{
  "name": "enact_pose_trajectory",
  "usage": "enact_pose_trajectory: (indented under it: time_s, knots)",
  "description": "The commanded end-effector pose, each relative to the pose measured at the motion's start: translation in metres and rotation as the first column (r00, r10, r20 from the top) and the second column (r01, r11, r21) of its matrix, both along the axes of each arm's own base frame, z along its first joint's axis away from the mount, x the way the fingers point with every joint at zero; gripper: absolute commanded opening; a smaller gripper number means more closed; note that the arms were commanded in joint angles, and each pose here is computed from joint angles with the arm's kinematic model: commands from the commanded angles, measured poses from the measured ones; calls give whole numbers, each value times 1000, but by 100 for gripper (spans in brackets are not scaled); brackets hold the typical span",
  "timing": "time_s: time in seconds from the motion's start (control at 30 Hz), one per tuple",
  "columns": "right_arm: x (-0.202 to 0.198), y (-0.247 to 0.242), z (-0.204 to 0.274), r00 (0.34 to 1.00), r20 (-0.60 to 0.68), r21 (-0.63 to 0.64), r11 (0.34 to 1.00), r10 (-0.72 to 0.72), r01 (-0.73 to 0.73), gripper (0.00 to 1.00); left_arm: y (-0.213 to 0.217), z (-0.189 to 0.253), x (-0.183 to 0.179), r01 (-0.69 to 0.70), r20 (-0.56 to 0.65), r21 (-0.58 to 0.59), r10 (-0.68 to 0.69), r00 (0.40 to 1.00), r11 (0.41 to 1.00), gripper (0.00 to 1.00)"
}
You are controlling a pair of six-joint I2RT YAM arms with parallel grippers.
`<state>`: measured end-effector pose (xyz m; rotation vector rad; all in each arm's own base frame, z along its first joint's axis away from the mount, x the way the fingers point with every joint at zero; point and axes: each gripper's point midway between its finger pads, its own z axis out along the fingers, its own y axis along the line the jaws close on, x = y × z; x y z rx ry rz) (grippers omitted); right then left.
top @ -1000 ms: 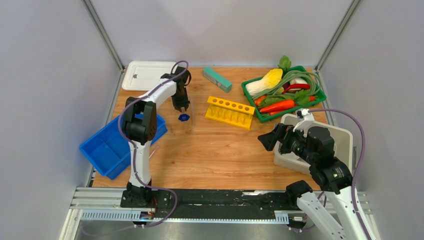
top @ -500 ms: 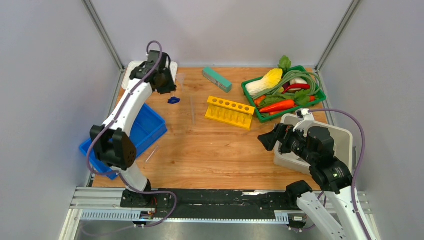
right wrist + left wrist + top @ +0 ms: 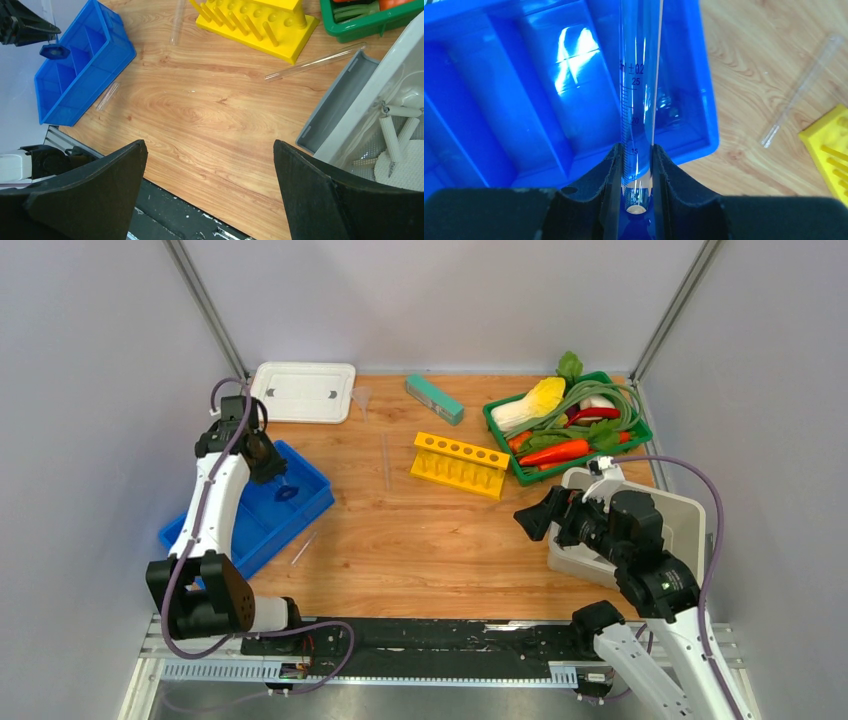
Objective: Organize the chemistry lab equipment
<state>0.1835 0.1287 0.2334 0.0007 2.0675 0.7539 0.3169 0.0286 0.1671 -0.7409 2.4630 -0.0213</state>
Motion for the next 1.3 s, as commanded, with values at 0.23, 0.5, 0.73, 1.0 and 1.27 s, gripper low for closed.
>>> enact_pose_trajectory:
  time_s: [0.23,0.5,0.73,1.0,1.27]
  knots:
    - [-3,2,12,996,79,4,999,36,-36,100,37,-32,-23,-108,-41,25,109,993,994,13]
    - [-4,3,10,997,75,10,999,36,-37,100,51,-51,-20,-145,-81,43,148,986,989,13]
    - [-5,2,12,996,84,13,999,34,-35,100,56,-71,-16,-154,-128,34,157,979,987,13]
    - [-4,3,13,996,84,21,999,32,-34,100,55,-86,-17,-167,-167,17,167,972,986,17]
    - [-3,3,10,996,80,18,999,30,-31,100,47,-96,-25,-179,-176,-15,173,969,984,17]
